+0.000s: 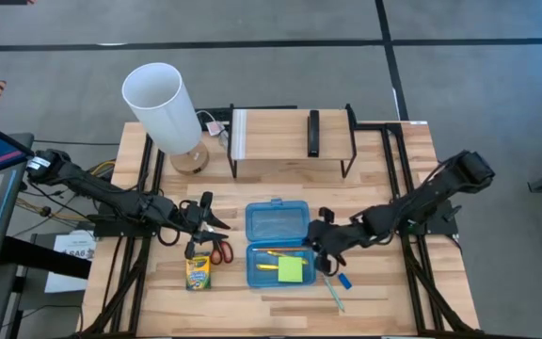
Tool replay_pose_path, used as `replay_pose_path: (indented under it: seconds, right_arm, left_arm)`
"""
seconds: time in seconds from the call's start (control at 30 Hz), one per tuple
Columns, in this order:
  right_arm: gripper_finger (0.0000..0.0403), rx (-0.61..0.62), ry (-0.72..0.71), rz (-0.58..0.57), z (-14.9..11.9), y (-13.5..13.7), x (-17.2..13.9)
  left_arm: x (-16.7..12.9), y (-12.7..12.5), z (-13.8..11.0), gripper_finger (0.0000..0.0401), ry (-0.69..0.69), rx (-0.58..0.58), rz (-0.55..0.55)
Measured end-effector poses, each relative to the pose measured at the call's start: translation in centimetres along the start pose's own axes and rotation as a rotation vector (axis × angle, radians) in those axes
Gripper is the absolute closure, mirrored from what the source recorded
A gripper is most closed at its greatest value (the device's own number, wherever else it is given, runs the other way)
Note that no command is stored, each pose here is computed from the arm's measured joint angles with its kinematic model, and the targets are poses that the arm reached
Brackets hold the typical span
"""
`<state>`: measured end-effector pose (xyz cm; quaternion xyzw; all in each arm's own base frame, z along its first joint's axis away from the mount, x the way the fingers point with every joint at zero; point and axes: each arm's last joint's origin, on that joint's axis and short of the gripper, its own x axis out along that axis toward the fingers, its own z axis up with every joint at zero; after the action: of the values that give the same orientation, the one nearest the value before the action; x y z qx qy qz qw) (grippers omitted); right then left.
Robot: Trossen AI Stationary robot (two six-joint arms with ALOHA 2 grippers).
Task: Pack school essentials
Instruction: Put the blue eraser into the blue supply box
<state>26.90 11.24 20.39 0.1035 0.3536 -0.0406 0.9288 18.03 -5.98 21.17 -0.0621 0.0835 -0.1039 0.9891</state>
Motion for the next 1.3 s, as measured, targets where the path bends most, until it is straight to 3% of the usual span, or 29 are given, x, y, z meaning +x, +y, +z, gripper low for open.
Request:
replay_pose_path:
  seconds: [0.53,1.3]
  right_arm:
    - [0.0340,-0.056,-0.221,0.175,0.8,0.9,-0.8]
    - [0.0340,-0.069,-0.237,0.145,1.3,0.1,-0.7]
  left_arm:
    - [0.0,0.0,-0.2,0.0303,0.019,0.011,0.003]
    - [0.0,0.1,-0.1,0.0303,0.014,0.019,0.012]
